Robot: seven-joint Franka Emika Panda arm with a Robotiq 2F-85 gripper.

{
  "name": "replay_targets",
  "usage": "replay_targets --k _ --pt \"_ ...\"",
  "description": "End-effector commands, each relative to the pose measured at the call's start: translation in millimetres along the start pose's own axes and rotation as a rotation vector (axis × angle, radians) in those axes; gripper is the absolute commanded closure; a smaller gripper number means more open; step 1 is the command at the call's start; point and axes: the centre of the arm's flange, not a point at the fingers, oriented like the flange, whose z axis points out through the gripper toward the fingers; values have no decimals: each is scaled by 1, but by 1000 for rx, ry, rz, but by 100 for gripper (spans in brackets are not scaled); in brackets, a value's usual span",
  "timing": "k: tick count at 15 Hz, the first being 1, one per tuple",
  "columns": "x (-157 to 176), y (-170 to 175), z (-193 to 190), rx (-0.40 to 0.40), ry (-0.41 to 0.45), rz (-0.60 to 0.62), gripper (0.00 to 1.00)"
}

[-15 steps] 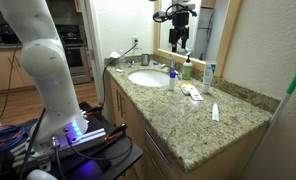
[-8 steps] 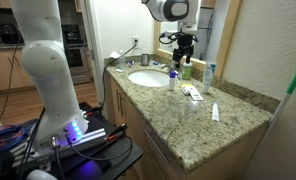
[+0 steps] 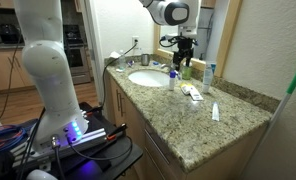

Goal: Place the white and yellow bottle upside down on the right side of the counter

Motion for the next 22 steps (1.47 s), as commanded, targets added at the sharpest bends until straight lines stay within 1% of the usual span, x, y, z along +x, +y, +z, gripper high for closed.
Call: replay_targets --k 1,3,5,7,8,9,12,13,14,18,20,22 --pt "5 -17 34 -16 -65 -21 0" --pt "9 -24 44 -16 -127 -35 0" --pt "13 -30 52 -19 -146 -63 0" --pt "17 -35 60 -26 -126 -94 0" --pt "18 -37 63 -50 -111 -97 0" --pt "9 -25 57 -20 -110 -71 0" --pt "13 -30 64 -31 -106 -72 0" --pt "14 -29 72 -61 -75 -81 0" --pt "15 -31 78 -61 -55 -72 0" --pt "19 -34 99 -32 -62 -83 0" --pt "20 -35 108 -18 -70 -69 0" --pt "22 -34 117 -14 -54 -44 0"
